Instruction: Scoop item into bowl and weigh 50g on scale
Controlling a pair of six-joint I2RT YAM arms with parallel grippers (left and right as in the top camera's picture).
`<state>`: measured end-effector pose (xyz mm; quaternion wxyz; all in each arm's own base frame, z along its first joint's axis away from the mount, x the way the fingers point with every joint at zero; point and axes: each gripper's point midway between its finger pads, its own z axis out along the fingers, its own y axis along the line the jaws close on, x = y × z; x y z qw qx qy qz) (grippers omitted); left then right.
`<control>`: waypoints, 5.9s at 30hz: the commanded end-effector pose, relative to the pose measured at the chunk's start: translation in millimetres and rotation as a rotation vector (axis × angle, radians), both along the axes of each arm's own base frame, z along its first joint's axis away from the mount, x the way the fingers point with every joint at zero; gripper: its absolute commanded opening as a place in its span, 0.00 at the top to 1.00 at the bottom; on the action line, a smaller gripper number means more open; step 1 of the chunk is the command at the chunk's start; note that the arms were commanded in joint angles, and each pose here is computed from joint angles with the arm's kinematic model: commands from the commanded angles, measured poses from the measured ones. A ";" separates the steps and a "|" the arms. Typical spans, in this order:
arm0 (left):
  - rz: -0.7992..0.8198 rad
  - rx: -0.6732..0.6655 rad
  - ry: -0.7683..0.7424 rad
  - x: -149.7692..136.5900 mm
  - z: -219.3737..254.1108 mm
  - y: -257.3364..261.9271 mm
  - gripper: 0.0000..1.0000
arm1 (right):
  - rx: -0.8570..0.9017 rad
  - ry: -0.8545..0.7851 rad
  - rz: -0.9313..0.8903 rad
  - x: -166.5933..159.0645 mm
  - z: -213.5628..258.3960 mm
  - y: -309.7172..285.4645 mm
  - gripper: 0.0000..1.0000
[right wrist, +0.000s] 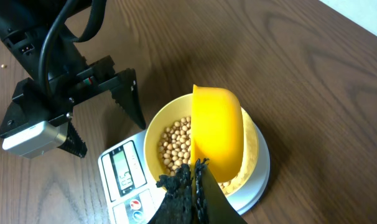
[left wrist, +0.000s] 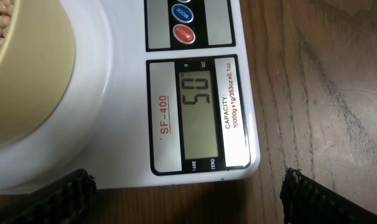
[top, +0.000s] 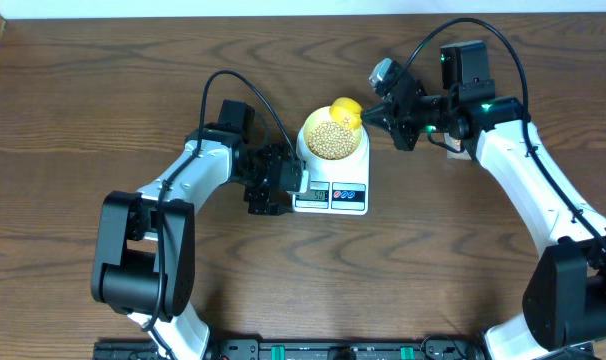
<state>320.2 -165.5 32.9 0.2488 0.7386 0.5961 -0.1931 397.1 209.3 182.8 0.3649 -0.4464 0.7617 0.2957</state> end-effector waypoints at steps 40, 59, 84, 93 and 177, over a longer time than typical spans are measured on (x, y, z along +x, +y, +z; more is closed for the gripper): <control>-0.015 -0.011 0.023 -6.1 -6.0 -1.6 0.02 | 0.260 0.158 -0.354 35.5 60.4 -45.1 0.99; -0.015 -0.011 0.023 -6.1 -6.0 -1.6 0.03 | -0.141 0.372 -1.125 -0.5 -4.1 -271.9 0.99; -0.015 -0.011 0.023 -6.1 -6.0 -1.6 0.02 | -0.134 0.479 -1.073 32.2 -76.5 -270.8 0.99; -0.015 -0.011 0.023 -6.1 -6.0 -1.6 0.02 | -0.135 0.479 -1.060 40.0 -88.4 -267.3 0.93; -0.015 -0.011 0.023 -6.1 -6.0 -1.6 0.03 | 0.046 0.212 -1.044 94.9 -42.5 -277.4 0.01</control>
